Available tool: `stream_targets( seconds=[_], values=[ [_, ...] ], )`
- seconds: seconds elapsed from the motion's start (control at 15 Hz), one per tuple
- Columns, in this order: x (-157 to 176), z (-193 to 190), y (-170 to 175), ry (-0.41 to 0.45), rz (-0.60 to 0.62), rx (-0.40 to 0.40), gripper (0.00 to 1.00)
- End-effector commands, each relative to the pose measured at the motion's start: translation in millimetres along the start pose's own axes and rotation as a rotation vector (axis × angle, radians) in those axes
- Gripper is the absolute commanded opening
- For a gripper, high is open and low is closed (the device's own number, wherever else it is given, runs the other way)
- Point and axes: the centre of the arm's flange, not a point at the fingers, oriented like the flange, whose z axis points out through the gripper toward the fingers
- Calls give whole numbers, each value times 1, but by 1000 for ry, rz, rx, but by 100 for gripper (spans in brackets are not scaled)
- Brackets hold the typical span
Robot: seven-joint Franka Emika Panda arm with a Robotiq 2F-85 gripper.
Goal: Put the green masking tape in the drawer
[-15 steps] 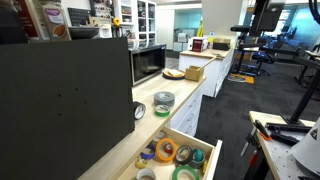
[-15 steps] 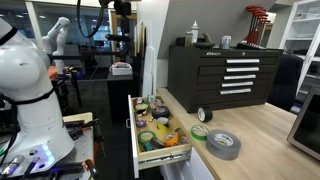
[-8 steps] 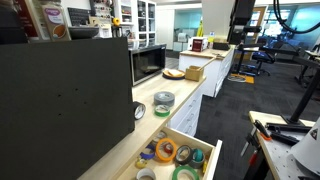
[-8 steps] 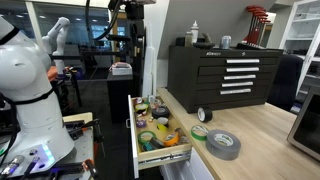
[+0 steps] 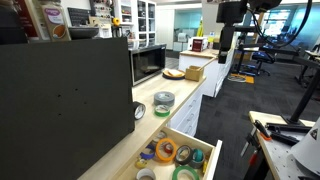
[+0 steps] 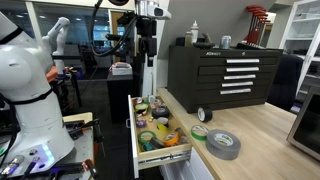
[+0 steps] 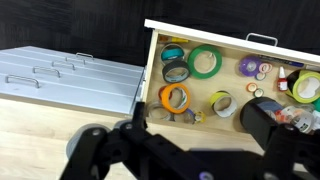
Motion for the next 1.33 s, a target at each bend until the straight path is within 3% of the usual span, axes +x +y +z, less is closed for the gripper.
stream_targets(
  seconds=[0.0,0.4,0.6,1.0,1.27],
  values=[
    [1,4,1,-11,1,1,100],
    [1,13,6,-11,-5,-7,100],
    [-6,41,31,-26,-27,1,100],
    [-11,108,77,-73,-110,106,100],
    [-5,156,92,-90,-176,122,100]
  ],
)
